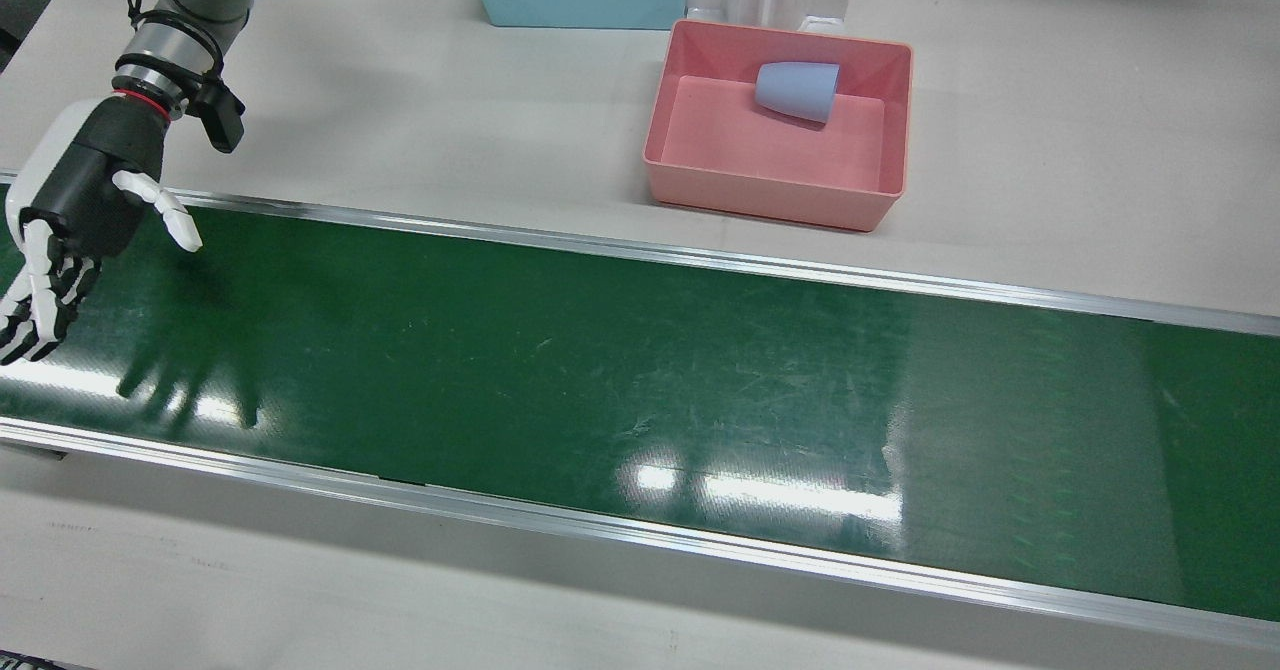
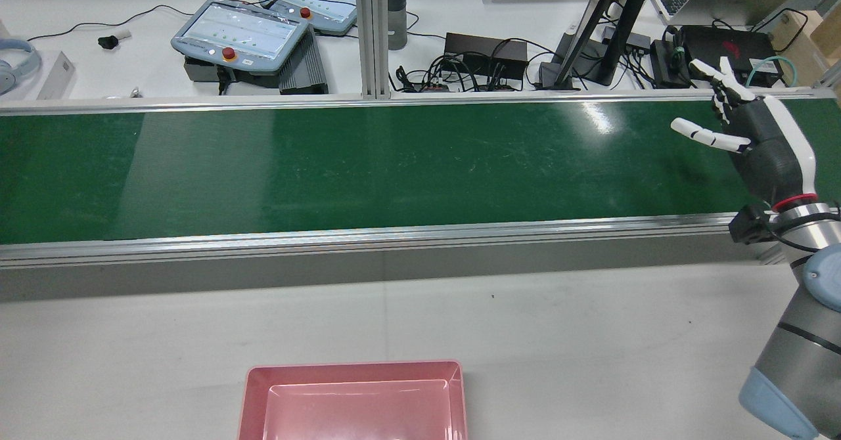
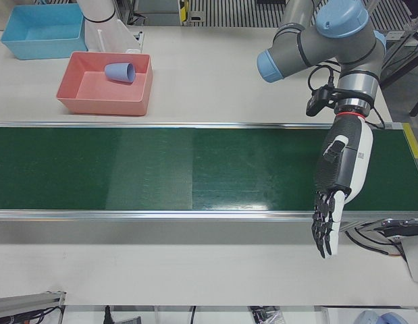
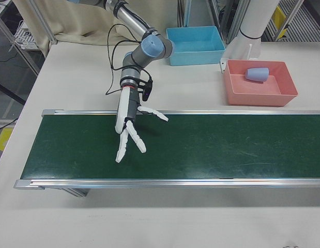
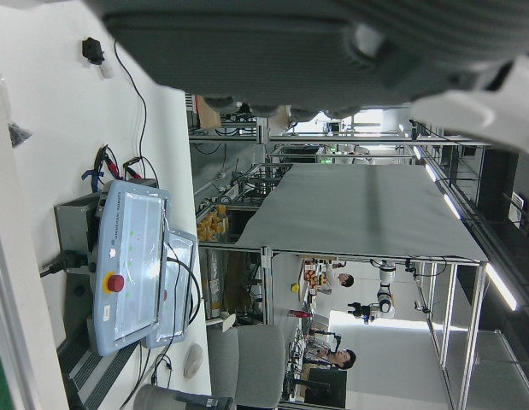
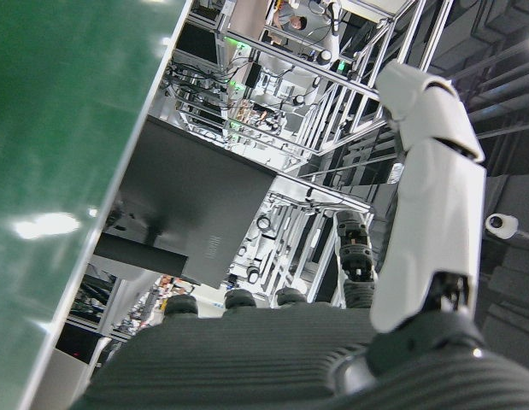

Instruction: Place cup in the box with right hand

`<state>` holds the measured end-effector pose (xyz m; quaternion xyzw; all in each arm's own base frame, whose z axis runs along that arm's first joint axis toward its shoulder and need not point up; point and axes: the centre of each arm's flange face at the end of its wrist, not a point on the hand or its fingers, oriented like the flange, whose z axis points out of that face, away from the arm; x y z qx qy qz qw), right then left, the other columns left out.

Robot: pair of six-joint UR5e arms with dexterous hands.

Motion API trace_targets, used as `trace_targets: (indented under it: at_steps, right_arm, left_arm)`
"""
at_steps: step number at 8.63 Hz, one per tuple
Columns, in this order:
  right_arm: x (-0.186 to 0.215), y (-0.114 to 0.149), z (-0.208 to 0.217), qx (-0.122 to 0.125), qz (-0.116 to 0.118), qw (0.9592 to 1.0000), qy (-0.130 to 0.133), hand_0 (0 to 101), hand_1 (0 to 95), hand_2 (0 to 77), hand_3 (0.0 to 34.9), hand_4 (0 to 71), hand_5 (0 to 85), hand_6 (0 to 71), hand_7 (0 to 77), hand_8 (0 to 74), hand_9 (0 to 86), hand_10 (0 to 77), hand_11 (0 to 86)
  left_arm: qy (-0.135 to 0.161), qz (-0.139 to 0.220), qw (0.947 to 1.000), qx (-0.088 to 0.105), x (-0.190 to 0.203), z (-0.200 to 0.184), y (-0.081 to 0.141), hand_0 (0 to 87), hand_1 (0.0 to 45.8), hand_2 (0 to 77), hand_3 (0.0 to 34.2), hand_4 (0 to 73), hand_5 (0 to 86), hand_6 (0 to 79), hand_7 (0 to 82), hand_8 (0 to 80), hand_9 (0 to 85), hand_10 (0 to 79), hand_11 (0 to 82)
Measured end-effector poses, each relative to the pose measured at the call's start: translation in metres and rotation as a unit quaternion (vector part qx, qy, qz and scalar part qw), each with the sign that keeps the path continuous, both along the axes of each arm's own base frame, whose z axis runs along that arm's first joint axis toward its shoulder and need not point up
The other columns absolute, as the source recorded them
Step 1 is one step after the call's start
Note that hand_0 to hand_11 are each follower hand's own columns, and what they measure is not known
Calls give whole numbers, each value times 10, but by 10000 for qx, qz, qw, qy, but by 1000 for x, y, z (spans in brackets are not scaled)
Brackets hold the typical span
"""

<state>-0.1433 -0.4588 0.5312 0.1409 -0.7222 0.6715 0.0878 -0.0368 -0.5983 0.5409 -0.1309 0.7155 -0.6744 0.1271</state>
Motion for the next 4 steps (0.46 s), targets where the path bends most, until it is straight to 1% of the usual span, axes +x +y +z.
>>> trace_targets:
  at_steps: [1, 2, 3, 4]
  right_arm:
    - [35, 0, -30, 240, 45, 9991, 339, 519, 316, 267, 104, 0, 55, 5, 11, 5, 5, 5, 11]
    - [59, 1, -48, 415, -2, 9970, 650, 519, 316, 267, 104, 0, 55, 5, 11, 5, 5, 5, 11]
    - [73, 0, -56, 506, -51, 9955, 796, 525, 300, 284, 105, 5, 76, 5, 11, 5, 5, 5, 11]
    - [77, -3, -49, 476, -118, 9964, 690, 526, 289, 284, 105, 5, 76, 5, 11, 5, 5, 5, 11]
  left_arm:
    - [0, 0, 10000, -1, 0, 0, 0, 0, 5, 5, 0, 0, 0, 0, 0, 0, 0, 0, 0]
    - [0, 0, 10000, 1, 0, 0, 0, 0, 5, 5, 0, 0, 0, 0, 0, 0, 0, 0, 0]
    - [0, 0, 10000, 3, 0, 1, 0, 0, 5, 5, 0, 0, 0, 0, 0, 0, 0, 0, 0]
    - [1, 0, 10000, 5, 0, 1, 0, 0, 5, 5, 0, 0, 0, 0, 0, 0, 0, 0, 0]
